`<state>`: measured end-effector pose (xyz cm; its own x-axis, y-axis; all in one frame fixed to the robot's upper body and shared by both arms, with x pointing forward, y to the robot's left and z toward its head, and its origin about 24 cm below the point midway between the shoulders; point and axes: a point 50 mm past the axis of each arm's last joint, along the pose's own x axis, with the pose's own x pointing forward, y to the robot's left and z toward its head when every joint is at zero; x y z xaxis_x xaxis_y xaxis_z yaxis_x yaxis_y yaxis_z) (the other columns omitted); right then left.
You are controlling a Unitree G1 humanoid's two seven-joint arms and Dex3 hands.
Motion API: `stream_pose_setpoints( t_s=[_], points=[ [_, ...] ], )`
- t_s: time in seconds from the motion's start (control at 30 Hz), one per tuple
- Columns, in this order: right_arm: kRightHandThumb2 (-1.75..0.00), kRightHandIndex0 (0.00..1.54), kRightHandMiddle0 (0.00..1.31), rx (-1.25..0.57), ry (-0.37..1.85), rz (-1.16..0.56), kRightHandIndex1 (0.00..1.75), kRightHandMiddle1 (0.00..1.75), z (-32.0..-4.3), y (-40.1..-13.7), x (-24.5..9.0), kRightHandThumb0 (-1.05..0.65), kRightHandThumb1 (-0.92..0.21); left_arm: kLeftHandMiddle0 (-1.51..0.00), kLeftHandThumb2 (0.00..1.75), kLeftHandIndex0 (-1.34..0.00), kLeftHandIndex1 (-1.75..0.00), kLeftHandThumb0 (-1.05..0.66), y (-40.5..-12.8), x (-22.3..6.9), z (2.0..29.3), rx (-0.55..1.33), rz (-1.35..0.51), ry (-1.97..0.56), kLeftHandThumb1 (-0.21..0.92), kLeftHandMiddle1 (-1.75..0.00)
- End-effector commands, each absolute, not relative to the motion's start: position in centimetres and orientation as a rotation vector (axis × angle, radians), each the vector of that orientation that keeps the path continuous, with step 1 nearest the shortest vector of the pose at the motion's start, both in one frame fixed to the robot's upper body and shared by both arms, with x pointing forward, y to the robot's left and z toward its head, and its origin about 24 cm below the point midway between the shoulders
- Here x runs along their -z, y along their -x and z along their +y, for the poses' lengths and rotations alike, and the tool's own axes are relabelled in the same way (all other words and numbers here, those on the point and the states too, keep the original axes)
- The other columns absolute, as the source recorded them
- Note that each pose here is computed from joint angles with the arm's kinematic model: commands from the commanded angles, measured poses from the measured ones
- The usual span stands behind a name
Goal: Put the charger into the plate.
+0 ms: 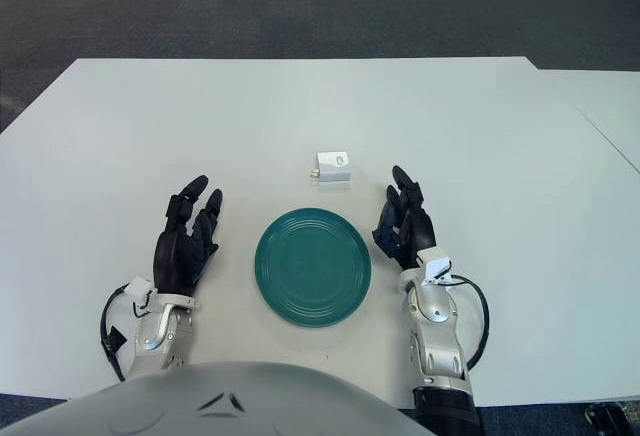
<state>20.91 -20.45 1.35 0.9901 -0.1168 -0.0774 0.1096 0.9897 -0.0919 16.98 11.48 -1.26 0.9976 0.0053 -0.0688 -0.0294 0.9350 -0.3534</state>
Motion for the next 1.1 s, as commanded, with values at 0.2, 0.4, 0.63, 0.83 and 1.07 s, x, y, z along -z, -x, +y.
stream_pose_setpoints(
  t_s=[0.2,0.4,0.63,0.83,1.07],
  points=[
    [-0.8,0.05,0.0,0.028,0.669,-0.115,0.0,0.31,-20.9,-27.3,-7.9,-0.89,-0.92,-0.41,0.59,0.0,-0.85,-0.77,-16.2,2.7,10.4,-0.048,0.163,0.376,0.92,-0.02],
    [-0.74,0.04,0.0,-0.076,1.049,-0.223,0.0,0.34,-17.6,-29.7,-10.3,-0.98,-0.92,-0.39,0.6,0.0,-0.83,-0.77,-16.0,2.4,10.1,-0.039,0.158,0.355,0.92,-0.01],
    [-0.71,0.01,0.0,-0.183,1.263,-0.233,0.0,0.32,-15.3,-32.0,-9.9,-1.01,-0.92,-0.37,0.63,0.0,-0.82,-0.77,-15.9,1.9,9.8,-0.039,0.134,0.328,0.92,0.0],
    [-0.69,0.0,0.0,-0.255,1.346,-0.222,0.0,0.28,-13.8,-33.3,-8.6,-1.02,-0.92,-0.37,0.63,0.0,-0.86,-0.76,-15.9,1.7,9.7,-0.052,0.141,0.338,0.92,0.0],
    [-0.66,0.0,0.0,-0.336,1.394,-0.208,0.0,0.21,-13.1,-33.9,-7.9,-1.04,-0.92,-0.36,0.63,0.0,-0.84,-0.75,-16.0,1.8,9.9,-0.056,0.146,0.367,0.92,0.0]
  ],
)
